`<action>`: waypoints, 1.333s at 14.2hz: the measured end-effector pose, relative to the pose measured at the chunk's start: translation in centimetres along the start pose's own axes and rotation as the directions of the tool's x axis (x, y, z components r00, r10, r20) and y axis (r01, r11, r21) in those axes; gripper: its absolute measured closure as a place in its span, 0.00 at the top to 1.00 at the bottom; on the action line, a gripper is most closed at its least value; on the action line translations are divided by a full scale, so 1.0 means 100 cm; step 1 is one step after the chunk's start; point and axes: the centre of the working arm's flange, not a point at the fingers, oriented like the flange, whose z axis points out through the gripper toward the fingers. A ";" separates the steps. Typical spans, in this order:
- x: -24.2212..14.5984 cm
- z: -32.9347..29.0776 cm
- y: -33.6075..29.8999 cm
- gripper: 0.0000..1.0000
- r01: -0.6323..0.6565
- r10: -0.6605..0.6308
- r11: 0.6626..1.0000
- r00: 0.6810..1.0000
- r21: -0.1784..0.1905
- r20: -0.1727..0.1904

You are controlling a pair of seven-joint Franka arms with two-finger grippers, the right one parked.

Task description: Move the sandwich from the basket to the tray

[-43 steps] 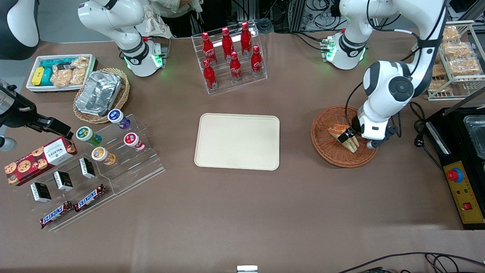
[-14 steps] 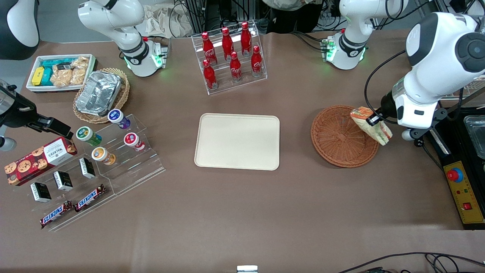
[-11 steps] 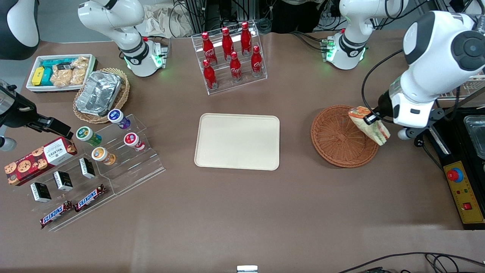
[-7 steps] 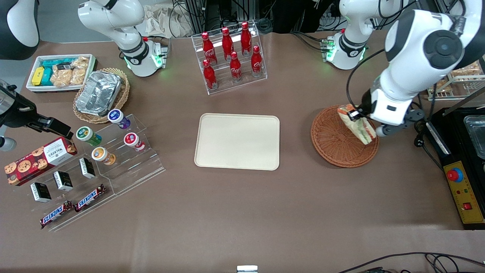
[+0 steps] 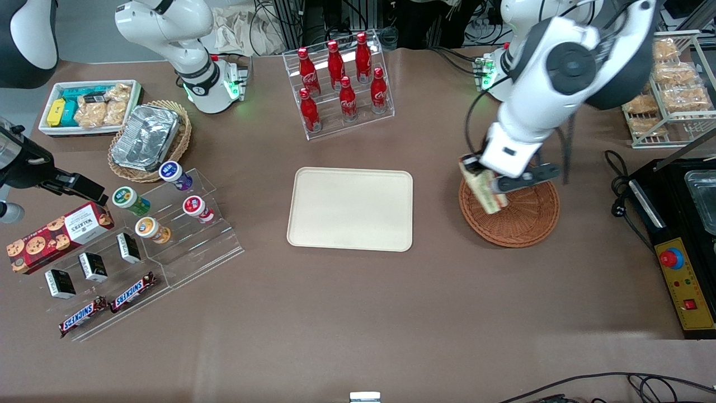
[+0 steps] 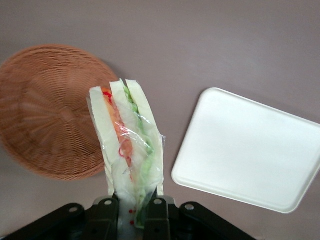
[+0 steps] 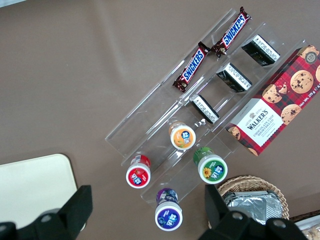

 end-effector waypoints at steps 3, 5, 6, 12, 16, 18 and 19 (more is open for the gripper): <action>-0.017 0.046 0.051 0.19 -0.116 0.116 0.993 0.993 -0.028 0.004; -0.031 0.080 0.074 0.19 -0.191 0.191 0.982 0.982 0.002 -0.005; -0.036 0.097 0.082 0.19 -0.228 0.228 0.973 0.974 0.020 -0.004; -0.044 0.189 0.104 0.19 -0.384 0.384 0.923 0.923 0.026 0.018; -0.046 0.224 0.107 0.19 -0.422 0.422 0.906 0.907 -0.017 -0.004; -0.045 0.237 0.109 0.19 -0.433 0.433 0.901 0.901 -0.035 -0.015; -0.045 0.242 0.108 0.19 -0.444 0.444 0.895 0.896 -0.032 -0.017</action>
